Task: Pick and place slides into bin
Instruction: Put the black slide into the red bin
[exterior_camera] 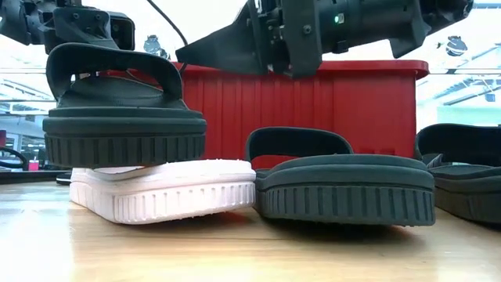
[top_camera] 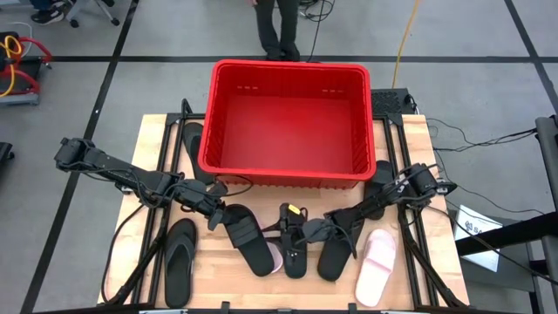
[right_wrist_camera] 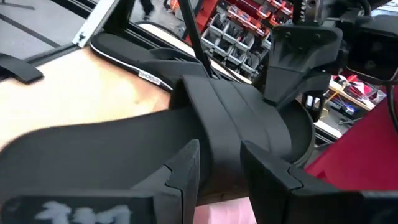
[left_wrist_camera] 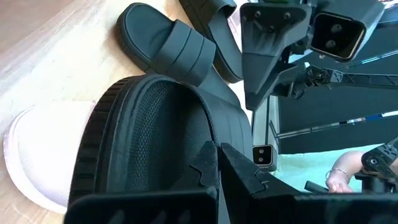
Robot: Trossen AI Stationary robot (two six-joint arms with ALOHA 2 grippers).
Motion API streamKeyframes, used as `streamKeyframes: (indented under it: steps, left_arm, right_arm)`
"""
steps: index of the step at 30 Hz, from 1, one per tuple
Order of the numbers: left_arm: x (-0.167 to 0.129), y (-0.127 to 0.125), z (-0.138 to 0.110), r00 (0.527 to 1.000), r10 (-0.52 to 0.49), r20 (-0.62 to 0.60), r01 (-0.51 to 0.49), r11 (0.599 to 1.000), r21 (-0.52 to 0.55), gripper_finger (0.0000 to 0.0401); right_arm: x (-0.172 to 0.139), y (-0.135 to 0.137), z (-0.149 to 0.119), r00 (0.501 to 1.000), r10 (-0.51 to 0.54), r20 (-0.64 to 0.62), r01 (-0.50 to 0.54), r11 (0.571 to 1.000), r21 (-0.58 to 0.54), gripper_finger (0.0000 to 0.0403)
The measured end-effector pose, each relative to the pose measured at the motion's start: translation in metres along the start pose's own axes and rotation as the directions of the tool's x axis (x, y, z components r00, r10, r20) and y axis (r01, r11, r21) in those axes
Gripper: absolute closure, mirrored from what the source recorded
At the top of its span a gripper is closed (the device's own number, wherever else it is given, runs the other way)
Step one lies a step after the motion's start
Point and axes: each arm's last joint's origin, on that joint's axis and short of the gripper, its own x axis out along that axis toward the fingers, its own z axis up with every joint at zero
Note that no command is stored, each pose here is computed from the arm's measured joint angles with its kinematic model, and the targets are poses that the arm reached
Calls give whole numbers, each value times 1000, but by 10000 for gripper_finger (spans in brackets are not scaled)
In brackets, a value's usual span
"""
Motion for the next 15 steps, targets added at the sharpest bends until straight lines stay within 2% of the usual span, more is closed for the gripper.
streamKeyframes:
  steps: [4,8,15]
  left_arm:
    - [0,0,0,1000,0,0,0,1000,1,401]
    - [0,0,0,1000,0,-1,0,1000,1,401]
    - [0,0,0,1000,1,-1,-1,1000,0,401]
  right_arm:
    - [1,-3,0,1000,0,8,0,1000,10,293]
    - [4,3,-4,997,77,30,-77,997,4,293]
    - [9,10,-14,999,39,37,-38,999,-27,293]
